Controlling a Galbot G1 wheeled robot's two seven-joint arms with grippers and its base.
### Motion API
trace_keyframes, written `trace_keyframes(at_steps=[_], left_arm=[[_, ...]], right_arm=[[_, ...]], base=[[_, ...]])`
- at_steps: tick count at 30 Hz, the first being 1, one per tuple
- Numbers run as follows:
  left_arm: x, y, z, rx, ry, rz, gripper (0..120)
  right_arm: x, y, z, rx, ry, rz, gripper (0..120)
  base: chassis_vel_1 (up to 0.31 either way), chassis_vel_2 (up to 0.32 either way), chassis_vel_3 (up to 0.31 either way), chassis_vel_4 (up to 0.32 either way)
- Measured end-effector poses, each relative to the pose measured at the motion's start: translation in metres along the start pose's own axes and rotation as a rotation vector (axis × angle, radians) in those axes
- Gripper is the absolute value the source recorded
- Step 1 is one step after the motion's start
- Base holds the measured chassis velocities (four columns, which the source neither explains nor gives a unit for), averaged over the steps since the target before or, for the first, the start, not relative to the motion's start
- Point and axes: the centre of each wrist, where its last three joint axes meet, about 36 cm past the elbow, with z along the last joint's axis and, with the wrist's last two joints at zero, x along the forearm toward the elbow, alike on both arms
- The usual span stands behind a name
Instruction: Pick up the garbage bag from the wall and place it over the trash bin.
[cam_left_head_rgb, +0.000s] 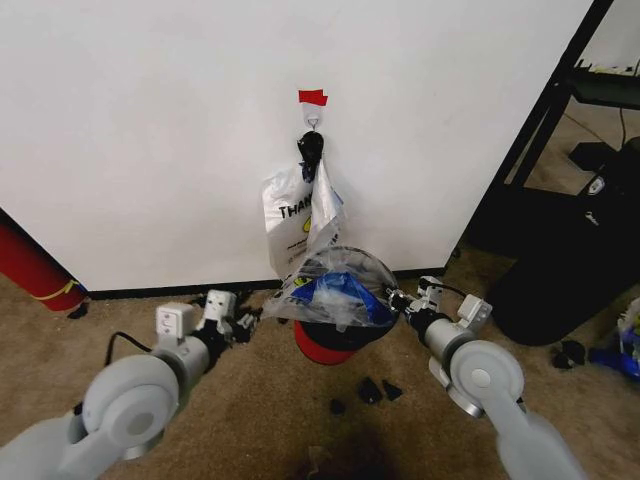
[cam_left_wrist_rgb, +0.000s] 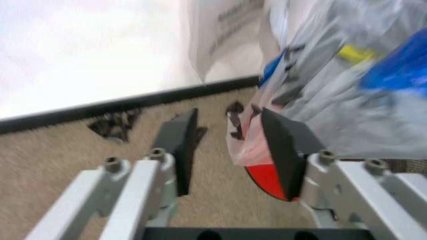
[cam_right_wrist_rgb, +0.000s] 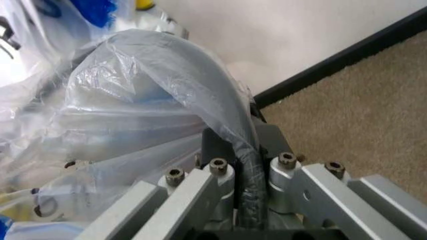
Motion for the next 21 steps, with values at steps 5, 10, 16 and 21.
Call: trace_keyframes(at_steps=[5,10,16,21], left_arm=[[0.020,-0.006,-0.016,-0.079,-0.117,0.003,66],[0.019,-0.029,-0.022,-0.192,-0.204,0.153,82],[-0.005,-0.048,-0.037,-0.251,-0.200,0.333,99],[-0.024,-0.046,-0.055,-0.238,-0.150,0.353,100]], right_arm=[[-0.004,-0.003,-0.003,0.011,-0.006,0.014,1],[-0.001,-0.001,-0.002,0.028,-0.007,0.010,1],[-0.002,0.009,0.000,0.058,-0.001,-0.006,1],[-0.007,0.021,0.006,0.084,0.017,-0.034,1]], base=[[0.000,0.000,0.000,0.000],[0.000,0.000,0.000,0.000],[0.000,0.000,0.000,0.000],[0.000,0.000,0.000,0.000]])
